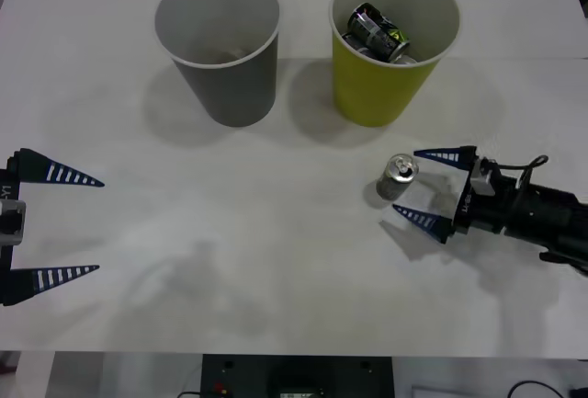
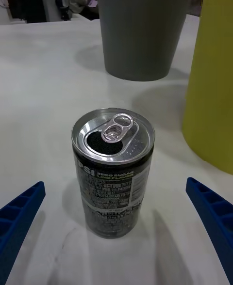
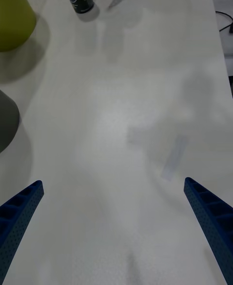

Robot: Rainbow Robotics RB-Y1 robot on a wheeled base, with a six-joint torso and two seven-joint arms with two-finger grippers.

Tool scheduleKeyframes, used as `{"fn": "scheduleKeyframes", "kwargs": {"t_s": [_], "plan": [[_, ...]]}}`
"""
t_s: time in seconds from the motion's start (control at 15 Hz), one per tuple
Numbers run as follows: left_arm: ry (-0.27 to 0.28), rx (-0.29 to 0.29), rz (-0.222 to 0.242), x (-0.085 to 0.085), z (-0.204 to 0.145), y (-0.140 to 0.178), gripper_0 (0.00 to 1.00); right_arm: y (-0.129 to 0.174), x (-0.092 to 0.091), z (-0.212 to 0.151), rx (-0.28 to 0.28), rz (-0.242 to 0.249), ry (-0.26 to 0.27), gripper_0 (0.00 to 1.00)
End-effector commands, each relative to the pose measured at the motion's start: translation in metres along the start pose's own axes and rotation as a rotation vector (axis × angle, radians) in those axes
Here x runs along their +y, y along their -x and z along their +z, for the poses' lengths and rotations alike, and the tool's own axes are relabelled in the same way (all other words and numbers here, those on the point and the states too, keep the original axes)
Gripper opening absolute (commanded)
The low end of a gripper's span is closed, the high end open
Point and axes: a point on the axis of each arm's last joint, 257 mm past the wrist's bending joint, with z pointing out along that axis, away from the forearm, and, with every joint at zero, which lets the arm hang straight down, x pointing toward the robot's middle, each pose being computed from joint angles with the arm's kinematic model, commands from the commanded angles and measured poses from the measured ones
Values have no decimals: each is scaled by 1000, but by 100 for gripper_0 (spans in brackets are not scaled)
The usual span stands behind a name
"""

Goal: Put the can into the green bin and the plastic bottle into the gray bin

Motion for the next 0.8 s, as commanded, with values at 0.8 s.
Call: {"fn": "scheduleKeyframes", "kwargs": {"t_s": [0.8], "plan": [[0, 0, 0, 0, 0, 0, 100, -2, 12, 41, -9, 30, -36, 100]]}}
